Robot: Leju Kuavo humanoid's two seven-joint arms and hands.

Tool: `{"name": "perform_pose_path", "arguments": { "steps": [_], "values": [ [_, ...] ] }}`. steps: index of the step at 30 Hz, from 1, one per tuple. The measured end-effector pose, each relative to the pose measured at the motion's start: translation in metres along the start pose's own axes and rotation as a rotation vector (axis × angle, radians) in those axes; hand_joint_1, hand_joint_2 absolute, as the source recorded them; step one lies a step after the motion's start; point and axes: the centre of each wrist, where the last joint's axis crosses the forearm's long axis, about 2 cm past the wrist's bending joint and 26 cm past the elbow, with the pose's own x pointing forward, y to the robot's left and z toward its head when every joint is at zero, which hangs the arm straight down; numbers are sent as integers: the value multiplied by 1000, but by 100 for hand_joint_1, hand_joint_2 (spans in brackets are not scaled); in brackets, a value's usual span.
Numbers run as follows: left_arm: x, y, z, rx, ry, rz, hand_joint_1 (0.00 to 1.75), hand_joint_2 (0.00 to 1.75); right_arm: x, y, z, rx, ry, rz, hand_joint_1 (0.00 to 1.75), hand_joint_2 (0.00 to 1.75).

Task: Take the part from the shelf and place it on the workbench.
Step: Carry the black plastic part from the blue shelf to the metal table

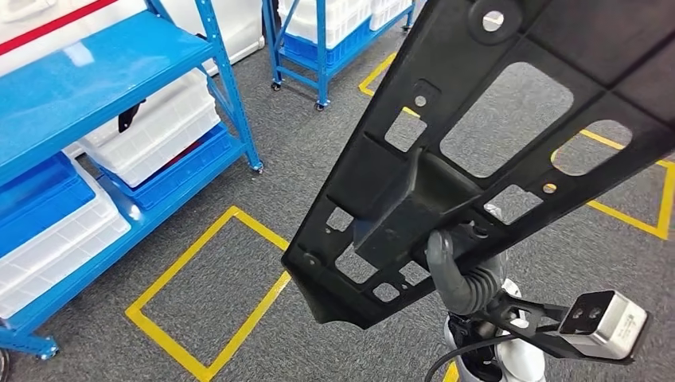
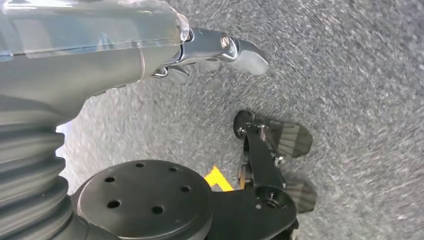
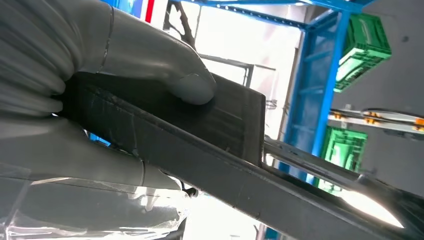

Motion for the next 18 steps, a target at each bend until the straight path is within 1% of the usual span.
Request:
{"name": "perform_pose_path", "arguments": {
  "steps": [5, 13, 18],
  "values": [
    [0, 1, 0, -21, 0, -11, 0, 175, -1, -1, 5, -24, 0, 4, 175, 175],
    [4, 2, -1, -26, 34, -13, 0, 175, -1, -3, 12, -45, 18, 18, 175, 175],
    [-1, 2, 0, -42, 39, -27, 0, 175, -1, -1, 15, -54, 35, 40, 175, 175]
  ]
}}
